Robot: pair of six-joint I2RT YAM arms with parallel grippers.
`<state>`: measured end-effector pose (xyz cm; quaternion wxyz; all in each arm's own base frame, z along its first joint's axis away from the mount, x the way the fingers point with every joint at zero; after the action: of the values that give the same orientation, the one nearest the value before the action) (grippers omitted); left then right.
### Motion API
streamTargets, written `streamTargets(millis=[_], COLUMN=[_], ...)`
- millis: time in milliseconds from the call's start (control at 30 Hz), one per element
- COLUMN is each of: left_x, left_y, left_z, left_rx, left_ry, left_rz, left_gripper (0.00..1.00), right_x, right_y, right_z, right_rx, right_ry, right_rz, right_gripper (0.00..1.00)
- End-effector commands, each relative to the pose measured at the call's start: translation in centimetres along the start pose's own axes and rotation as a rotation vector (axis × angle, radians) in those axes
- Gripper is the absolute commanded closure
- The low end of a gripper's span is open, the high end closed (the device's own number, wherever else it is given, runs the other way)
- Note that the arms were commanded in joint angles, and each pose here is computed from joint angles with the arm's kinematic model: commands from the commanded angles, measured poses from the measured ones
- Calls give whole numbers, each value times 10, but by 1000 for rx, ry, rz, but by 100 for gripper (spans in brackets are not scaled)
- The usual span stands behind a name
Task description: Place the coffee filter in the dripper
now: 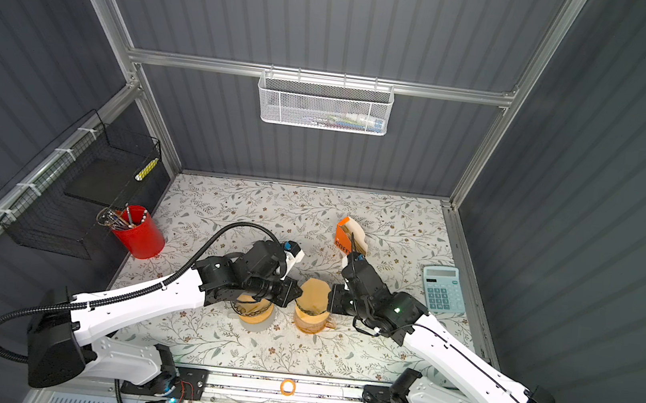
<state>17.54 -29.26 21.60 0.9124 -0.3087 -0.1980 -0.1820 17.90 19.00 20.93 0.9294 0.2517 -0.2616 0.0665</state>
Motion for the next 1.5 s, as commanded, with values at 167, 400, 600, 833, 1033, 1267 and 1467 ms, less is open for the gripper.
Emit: streamTargets(millis=[167,400,600,833,1033,1267,1467], left_x=[11,16,19,33,55,77,88], left_y=[-15,-19,-21,-12,1,42,76], left_z=[17,26,31,53,89,122,139], left_rx=[-59,-81,-85,17,167,251,350], left_ry=[-58,-93,-123,-234,-371,-467,-521], left_rz=[-10,-14,-15,-22,-40,59,102], left_gripper=[87,87,87,85,53,0,0], right_x=[9,12,16,32,53,77,89], right_y=[6,9,11,12,-4,-25,-51], right_z=[13,16,21,46,67,84,82], right_rx=[26,36,46,15,-35,-87,-156], right_ry=[-36,-52,-69,-149,-242,-320,-336], right_rz=[0,-2,-2,39,39,42,15], right_gripper=[92,91,91,84,66,29,1])
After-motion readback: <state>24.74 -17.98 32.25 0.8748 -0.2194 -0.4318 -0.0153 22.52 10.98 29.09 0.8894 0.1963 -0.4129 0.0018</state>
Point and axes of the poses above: each gripper's point midway between its finger pads, its own z axis back along the fingers, its own y axis along the line the jaws close on, x = y × z, the point moved 5 cm from there along z, back along the fingers, and after that the axes turned 5 degrees about z, right-handed, at the moved point
